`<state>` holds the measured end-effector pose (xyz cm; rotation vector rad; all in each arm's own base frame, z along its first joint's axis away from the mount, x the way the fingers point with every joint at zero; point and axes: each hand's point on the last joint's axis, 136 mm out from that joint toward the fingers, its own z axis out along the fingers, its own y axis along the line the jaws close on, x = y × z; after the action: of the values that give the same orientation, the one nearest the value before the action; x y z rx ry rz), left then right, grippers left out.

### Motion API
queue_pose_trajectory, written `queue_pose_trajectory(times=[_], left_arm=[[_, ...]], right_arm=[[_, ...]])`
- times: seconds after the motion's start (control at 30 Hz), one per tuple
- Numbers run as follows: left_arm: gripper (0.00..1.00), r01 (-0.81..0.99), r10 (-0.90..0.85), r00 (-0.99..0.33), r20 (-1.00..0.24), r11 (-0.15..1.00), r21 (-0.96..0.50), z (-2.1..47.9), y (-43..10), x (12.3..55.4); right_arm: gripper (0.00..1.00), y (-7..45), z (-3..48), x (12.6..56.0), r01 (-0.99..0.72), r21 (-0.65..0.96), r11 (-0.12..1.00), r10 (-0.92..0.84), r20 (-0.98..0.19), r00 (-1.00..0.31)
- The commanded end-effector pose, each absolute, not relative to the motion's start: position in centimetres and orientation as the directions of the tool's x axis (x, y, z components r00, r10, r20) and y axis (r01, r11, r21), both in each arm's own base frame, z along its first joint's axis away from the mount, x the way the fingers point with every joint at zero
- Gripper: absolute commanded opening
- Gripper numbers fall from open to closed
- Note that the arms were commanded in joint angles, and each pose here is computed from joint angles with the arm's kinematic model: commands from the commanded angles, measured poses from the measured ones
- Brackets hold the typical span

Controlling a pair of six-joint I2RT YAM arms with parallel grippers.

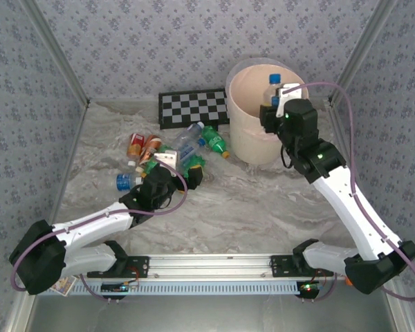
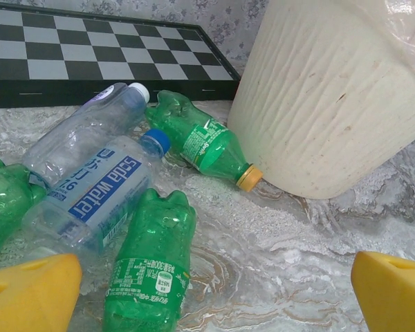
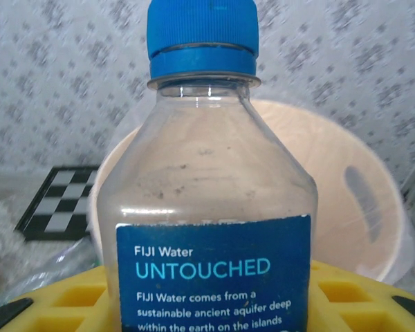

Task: Put the plastic bottles in the bin

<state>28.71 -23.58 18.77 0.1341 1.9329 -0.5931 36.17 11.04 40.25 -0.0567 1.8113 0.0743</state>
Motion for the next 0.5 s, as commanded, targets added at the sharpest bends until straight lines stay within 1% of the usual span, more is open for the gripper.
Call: queue_pose_trajectory(times=[0.0, 0.13, 0.23, 0.47], left_arm=[[1.0, 0.372, -0.204, -0.408, -0.89, 0.853, -0.366, 20.3, -24.0, 29.0], [1.0, 0.373, -0.204, -0.404, -0.892, 0.853, -0.364, 20.4, -23.9, 28.9], [1.0, 0.376, -0.207, -0.401, -0.892, 0.851, -0.367, 20.6, -23.9, 28.9], [1.0, 0.38, -0.212, -0.392, -0.895, 0.849, -0.367, 21.1, -23.7, 28.7]], right_arm=[[0.48, 9.7, 43.5, 37.7, -0.023, 0.05, 0.998, 0.047, -0.992, -0.119], [0.47, 7.3, 44.3, 40.3, 0.053, 0.115, 0.992, 0.12, -0.989, -0.084], [0.47, 6.1, 44.3, 42.5, 0.088, 0.131, 0.987, 0.138, -0.987, -0.081], [0.48, 6.5, 42.6, 46.5, 0.115, 0.109, 0.987, 0.125, -0.982, -0.14]])
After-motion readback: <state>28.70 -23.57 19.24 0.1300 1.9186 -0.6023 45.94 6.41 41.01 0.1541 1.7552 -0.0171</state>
